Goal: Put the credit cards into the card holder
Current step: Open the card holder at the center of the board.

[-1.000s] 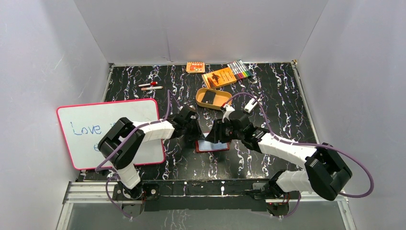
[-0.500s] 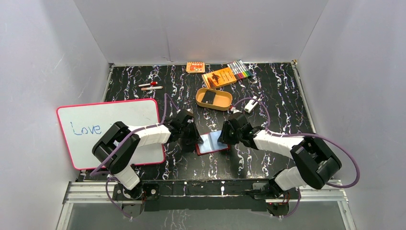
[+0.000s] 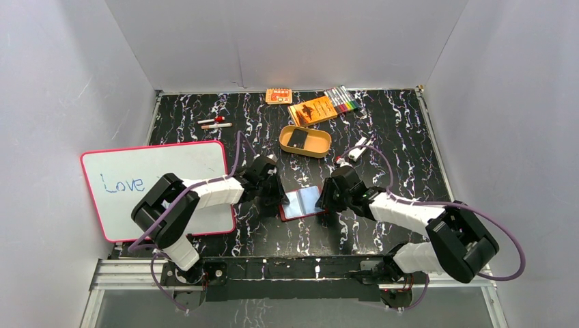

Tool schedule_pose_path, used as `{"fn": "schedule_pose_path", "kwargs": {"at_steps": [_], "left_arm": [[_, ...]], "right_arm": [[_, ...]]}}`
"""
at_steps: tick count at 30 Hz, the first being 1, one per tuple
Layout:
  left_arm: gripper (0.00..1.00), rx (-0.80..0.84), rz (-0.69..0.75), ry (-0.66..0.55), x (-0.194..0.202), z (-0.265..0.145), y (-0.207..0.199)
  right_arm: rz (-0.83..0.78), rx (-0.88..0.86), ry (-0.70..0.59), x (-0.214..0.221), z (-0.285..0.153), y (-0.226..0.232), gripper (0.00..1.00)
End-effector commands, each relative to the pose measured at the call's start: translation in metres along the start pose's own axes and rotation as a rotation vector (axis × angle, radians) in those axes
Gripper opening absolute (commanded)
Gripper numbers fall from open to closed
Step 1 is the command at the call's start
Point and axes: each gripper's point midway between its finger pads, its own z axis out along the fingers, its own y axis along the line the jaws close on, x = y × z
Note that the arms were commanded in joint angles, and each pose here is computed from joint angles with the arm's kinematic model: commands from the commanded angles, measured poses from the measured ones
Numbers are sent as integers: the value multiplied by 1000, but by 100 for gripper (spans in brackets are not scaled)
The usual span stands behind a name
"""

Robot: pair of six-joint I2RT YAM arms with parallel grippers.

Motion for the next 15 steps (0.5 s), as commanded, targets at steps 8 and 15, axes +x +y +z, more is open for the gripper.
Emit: {"fn": "schedule_pose_path", "kwargs": {"at_steps": [8, 15], "left_arm": [[10, -16, 53, -8, -10, -11, -6], [26, 39, 60, -4, -7, -26, -19]], "right_arm": [[24, 41, 26, 12, -15, -13, 38], [-22, -11, -53, -25, -38, 17, 50]]}}
